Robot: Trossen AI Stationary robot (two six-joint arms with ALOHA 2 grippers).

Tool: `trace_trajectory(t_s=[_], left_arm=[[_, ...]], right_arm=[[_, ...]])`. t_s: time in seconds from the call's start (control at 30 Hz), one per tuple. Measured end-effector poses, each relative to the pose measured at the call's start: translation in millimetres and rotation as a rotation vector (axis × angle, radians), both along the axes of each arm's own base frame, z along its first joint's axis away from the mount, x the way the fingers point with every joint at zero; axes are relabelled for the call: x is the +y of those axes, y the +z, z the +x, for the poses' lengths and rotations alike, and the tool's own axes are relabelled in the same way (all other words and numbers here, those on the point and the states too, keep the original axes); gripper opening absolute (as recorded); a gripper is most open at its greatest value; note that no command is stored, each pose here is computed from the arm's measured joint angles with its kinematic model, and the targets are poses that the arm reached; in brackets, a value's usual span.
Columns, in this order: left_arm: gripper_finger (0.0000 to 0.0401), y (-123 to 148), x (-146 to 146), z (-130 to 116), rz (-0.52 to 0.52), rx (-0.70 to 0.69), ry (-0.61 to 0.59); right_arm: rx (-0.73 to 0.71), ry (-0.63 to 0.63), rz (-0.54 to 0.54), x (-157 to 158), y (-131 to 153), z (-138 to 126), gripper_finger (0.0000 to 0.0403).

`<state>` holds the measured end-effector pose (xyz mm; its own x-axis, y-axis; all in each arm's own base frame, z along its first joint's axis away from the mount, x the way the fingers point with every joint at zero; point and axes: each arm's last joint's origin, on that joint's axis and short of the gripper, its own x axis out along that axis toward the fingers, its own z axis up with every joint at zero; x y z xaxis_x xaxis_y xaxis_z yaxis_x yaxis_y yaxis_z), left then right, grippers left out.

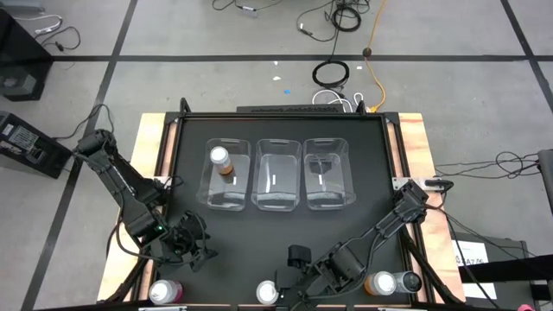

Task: Sort soda cans
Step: Put the left white-blue soda can into the right transparent bin

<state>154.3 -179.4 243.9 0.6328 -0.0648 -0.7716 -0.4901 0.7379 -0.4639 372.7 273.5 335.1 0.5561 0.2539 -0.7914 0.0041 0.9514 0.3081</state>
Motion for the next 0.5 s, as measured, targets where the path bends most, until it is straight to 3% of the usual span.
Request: trace_trajectory(t_s=[0.27,0.5], left_arm=[[0.0345,0.0,0.0,0.0,0.000,0.000,0.000],[0.0345,0.0,0.0,0.0,0.000,0.000,0.000]], right_arm=[[0.066,-0.029,-0.109,-6.8,-6.3,-6.6,0.0370],[0.040,-0.068,-0.042,-4.1,-3.7,-3.3,0.0389]])
